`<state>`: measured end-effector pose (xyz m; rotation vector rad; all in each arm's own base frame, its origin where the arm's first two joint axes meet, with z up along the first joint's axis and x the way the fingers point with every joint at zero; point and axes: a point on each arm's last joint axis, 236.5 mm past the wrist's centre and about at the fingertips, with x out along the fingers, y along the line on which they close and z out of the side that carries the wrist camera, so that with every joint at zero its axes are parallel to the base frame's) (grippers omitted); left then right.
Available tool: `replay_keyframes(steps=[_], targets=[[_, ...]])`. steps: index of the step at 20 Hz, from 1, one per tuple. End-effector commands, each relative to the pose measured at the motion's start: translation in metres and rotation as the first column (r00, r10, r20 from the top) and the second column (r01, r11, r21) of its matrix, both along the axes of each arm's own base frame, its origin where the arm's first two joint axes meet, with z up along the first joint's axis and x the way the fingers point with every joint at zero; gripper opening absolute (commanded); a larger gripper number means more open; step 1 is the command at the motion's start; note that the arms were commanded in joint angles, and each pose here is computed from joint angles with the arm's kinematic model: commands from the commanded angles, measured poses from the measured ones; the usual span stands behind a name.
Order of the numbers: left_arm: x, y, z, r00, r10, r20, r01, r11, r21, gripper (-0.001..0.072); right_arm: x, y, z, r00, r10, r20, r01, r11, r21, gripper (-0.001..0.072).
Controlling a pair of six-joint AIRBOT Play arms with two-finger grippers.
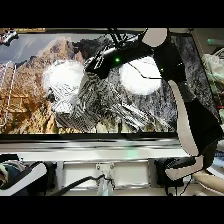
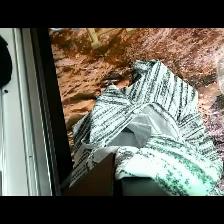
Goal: Fold the clothes and pants, and hang the long-sleeved shirts on hangers.
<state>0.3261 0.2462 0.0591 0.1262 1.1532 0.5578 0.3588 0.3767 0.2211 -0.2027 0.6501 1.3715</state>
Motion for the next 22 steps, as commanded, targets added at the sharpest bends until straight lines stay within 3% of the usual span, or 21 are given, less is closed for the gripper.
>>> replay_keyframes(steps=[1, 7, 16, 18, 22], targets=[[0.017, 0.024, -0.031, 0.996, -0.035, -0.076, 0.038, 0.999, 0.033, 0.0341, -0.002, 0.000, -0.002, 1.000, 0.018, 0.013, -0.018, 1.000, -0.008, 0.0028], [0.033, 0.058, -0.046, 0.996, 0.067, -0.059, -0.065, 0.997, 0.038, 0.0343, 0.002, -0.003, -0.006, 1.000, 0.009, 0.027, -0.009, 0.999, -0.031, 0.0028], [0.046, 0.071, -0.070, 0.998, 0.046, -0.046, -0.045, 0.998, 0.033, 0.0342, 0.009, -0.004, -0.006, 0.999, -0.014, 0.047, 0.015, 0.999, -0.031, 0.0028], [0.047, 0.073, -0.074, 0.998, 0.041, -0.050, -0.040, 0.999, 0.034, 0.0287, 0.009, -0.004, -0.006, 0.999, -0.013, 0.047, 0.015, 0.999, -0.032, 0.0028], [0.050, 0.073, -0.081, 0.998, 0.023, -0.063, -0.021, 0.999, 0.034, 0.0283, 0.009, -0.004, -0.006, 0.999, -0.013, 0.046, 0.015, 0.999, -0.032, 0.0028]])
